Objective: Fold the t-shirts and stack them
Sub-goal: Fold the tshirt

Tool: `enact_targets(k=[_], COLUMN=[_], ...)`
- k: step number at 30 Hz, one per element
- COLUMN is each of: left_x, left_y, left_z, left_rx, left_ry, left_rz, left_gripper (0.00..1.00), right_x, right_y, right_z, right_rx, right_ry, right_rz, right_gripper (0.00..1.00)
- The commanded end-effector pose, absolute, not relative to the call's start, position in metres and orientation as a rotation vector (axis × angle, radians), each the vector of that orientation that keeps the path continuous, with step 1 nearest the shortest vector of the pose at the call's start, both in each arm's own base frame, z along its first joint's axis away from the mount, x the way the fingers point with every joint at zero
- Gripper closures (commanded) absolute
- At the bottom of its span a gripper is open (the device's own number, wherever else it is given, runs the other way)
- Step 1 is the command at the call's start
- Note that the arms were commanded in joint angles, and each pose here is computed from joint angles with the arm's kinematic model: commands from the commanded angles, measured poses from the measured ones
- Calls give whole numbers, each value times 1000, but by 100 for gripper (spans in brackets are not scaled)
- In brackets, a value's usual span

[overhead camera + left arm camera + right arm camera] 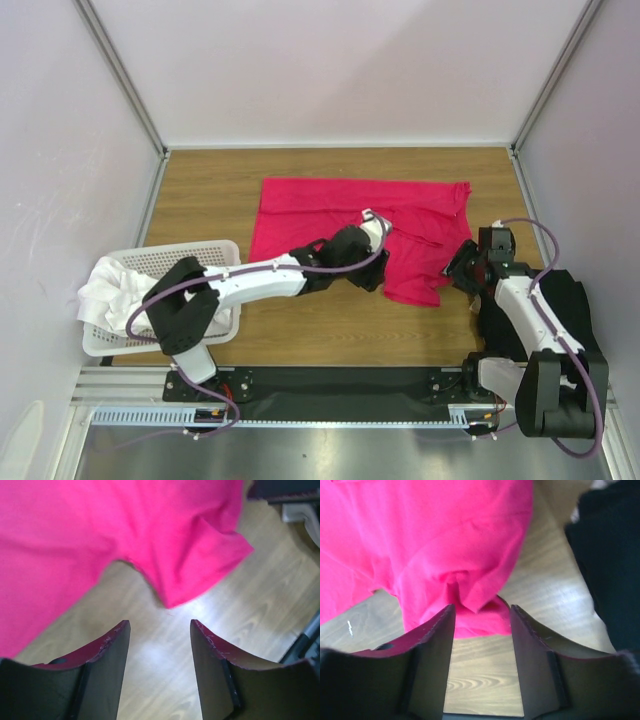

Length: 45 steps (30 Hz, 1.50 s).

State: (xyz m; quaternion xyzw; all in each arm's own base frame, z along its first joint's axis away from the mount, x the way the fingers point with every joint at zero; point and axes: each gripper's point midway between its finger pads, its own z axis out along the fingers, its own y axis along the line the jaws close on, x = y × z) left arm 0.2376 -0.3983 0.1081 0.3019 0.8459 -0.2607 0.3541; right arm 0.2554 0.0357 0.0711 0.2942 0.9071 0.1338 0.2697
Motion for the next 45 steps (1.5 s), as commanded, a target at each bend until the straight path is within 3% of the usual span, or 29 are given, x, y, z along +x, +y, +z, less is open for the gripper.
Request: enact_targets(k=[1, 7, 19, 22, 25, 26, 29, 45], left_x=[242, 231, 226, 226, 228, 227, 229, 229], left_y=[-398, -425, -452, -451, -449, -448, -442, -380], left_z=[113, 102, 65, 56, 53, 51, 49, 48], left_rx=[744, 648, 577, 575, 579, 581, 592, 733], left_ry=[2212, 2274, 2330, 2344, 2342, 2346, 2350, 2316], left_rz=[-784, -970, -992, -968, -947, -938, -890, -597], left_gripper=[43, 43, 45, 49, 68, 80, 100, 100], right_x=[275, 274, 267, 267, 269, 270, 270, 264], right_y=[41, 37, 28, 29, 27, 25, 21, 7], right_z=[73, 59, 28, 25, 23, 23, 21, 23], right_rx=[786, 785, 775, 776, 775, 776, 789, 871], right_ry=[2378, 2392, 2456, 2455, 2447, 2441, 2432, 2397], right_rz=[429, 392, 305, 308, 297, 287, 254, 166], right_gripper=[53, 66, 69, 72, 80, 83, 98, 100])
